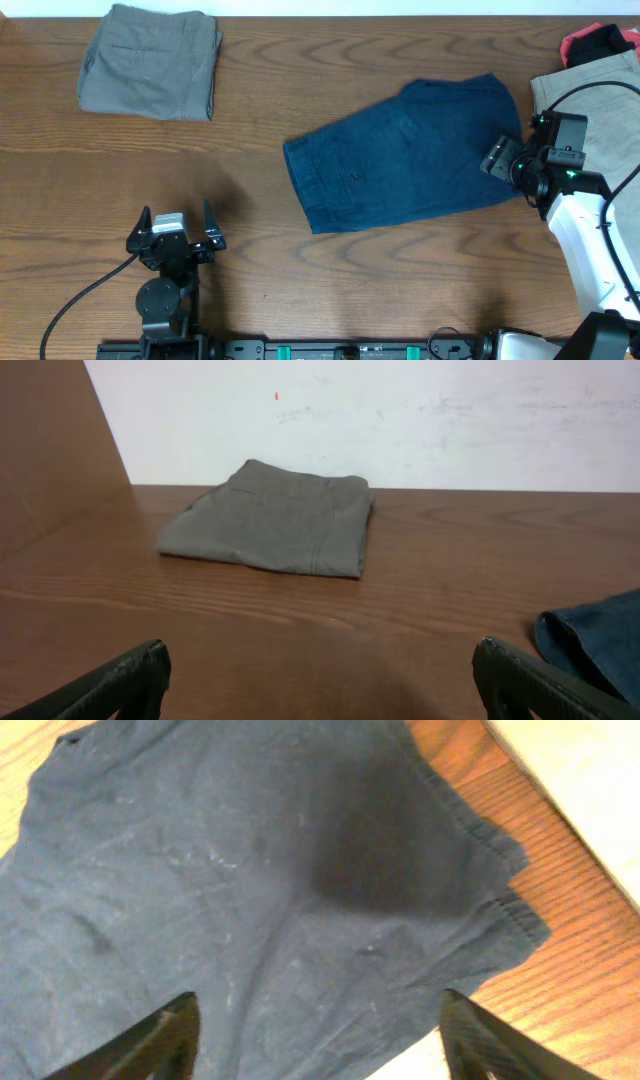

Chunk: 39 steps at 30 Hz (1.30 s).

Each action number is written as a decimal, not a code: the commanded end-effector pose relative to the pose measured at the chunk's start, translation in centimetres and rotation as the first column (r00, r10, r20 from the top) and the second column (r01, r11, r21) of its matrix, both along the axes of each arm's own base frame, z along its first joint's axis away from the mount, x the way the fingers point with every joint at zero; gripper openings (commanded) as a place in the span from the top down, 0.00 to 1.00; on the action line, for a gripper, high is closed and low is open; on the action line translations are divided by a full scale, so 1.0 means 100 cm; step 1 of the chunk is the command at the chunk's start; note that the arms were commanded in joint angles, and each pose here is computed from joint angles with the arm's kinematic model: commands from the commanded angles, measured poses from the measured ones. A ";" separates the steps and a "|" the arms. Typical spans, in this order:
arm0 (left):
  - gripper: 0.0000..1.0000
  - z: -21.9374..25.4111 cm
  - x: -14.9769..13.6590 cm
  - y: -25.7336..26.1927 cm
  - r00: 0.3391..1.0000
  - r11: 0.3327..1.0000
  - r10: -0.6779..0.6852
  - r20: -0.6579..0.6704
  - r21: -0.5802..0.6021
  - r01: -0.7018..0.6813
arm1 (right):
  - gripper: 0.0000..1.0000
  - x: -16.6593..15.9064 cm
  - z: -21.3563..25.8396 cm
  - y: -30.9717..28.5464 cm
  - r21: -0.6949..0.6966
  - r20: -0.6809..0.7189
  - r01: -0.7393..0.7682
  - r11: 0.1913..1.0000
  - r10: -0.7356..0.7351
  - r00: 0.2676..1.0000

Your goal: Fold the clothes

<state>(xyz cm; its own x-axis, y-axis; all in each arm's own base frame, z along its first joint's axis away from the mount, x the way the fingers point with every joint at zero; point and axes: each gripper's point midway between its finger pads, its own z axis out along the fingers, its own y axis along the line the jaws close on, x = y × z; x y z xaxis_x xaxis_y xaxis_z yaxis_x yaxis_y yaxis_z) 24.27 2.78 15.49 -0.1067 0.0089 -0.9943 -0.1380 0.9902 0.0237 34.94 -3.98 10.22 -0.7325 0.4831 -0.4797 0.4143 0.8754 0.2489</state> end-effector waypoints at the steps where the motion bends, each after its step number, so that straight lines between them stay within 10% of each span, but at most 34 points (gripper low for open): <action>1: 0.02 -0.017 -0.001 0.006 0.998 0.999 0.032 -0.045 -0.003 -0.032 | 0.18 0.011 0.011 0.016 0.085 0.048 -0.063 0.994 0.059 0.997; 5: 0.02 -0.017 -0.001 0.006 0.999 1.000 0.031 -0.045 -0.003 -0.031 | 0.01 0.019 0.021 0.038 0.174 0.110 -0.146 0.974 0.128 0.986; 34: 0.02 -0.017 -0.001 0.005 0.999 1.000 0.031 -0.044 -0.004 -0.031 | 0.01 0.018 0.018 0.030 0.138 0.097 -0.116 0.984 0.103 0.990; 39: 0.02 -0.014 0.002 -0.029 0.989 0.974 -0.150 -0.012 -0.177 0.145 | 0.01 0.018 0.018 0.030 0.138 0.097 -0.116 0.984 0.103 0.990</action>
<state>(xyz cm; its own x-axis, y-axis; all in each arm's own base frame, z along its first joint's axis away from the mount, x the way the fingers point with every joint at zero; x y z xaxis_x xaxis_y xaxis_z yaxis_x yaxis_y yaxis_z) 24.37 1.90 15.44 -0.1035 -0.0355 -0.9940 -0.0918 0.9954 -0.0260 36.20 -1.07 11.38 -0.7463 0.4732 -0.4681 0.3009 0.8672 0.3968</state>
